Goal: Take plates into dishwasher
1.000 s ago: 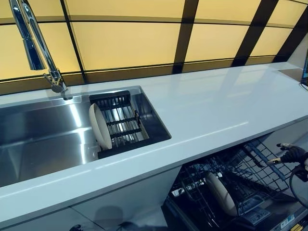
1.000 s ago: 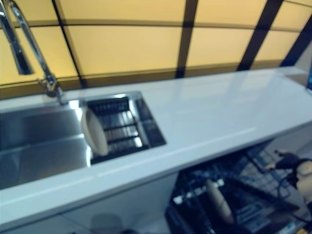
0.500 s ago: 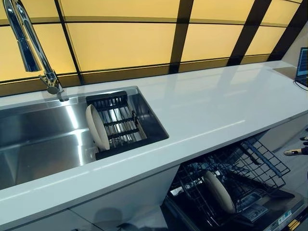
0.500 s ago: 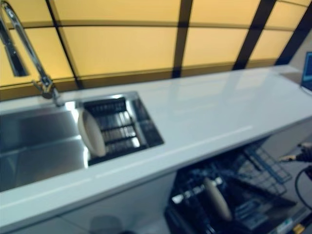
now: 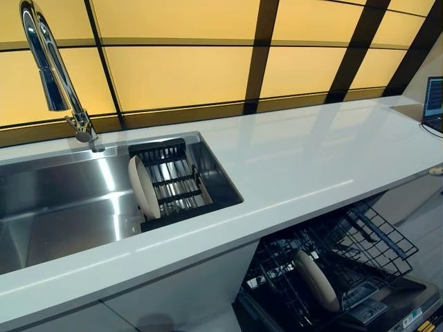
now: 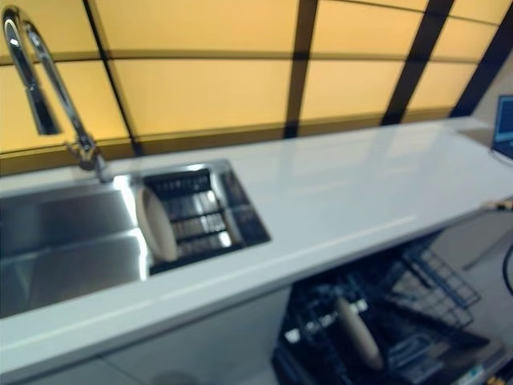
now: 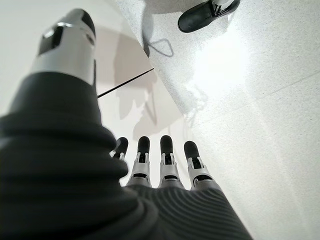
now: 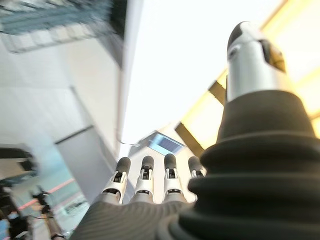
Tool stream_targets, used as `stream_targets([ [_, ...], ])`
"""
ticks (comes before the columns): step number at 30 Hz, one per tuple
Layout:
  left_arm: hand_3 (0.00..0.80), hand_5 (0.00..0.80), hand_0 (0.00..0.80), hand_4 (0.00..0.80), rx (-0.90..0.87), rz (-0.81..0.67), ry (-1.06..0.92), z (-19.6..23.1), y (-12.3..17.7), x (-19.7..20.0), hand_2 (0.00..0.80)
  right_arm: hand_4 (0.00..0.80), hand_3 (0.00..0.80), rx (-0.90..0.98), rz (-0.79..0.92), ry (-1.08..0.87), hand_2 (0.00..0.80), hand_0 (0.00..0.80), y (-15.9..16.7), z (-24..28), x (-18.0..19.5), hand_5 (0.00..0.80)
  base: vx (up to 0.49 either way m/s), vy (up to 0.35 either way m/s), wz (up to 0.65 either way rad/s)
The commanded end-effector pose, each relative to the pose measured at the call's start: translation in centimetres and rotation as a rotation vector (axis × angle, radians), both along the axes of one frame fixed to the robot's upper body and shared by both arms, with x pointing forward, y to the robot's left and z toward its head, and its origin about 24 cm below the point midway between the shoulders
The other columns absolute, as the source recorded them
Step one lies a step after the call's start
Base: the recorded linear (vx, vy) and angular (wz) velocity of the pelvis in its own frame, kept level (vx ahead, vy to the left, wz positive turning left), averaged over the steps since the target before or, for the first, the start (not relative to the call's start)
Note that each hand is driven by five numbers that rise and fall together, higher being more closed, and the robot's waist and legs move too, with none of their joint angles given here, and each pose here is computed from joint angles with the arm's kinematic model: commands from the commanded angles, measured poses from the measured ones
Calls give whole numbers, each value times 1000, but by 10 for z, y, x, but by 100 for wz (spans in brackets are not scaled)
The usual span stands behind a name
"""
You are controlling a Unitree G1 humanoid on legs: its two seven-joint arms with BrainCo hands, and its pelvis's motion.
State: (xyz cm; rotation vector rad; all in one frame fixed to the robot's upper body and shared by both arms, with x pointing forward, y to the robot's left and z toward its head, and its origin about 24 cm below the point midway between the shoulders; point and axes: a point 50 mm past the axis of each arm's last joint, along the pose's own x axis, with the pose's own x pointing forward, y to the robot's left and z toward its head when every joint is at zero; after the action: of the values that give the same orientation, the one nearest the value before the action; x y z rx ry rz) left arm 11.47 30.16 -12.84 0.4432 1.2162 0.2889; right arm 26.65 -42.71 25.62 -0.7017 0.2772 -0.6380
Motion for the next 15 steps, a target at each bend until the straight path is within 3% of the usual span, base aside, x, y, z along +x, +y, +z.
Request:
stream_targets([
  [1,0,0,0,0,35,10,5,3,9,-2,0,0,0,-177,12,-153,0,0,11,55,-2,0,0,0,0],
  [7,0,0,0,0,34,-4,5,3,9,0,0,0,0,-354,219,-303,0,0,59,93,15,0,-7,-1,3],
  [15,0,0,0,0,19,-26,-12,5,5,11,0,0,0,-659,431,-281,0,0,119,109,39,0,19,-24,13],
])
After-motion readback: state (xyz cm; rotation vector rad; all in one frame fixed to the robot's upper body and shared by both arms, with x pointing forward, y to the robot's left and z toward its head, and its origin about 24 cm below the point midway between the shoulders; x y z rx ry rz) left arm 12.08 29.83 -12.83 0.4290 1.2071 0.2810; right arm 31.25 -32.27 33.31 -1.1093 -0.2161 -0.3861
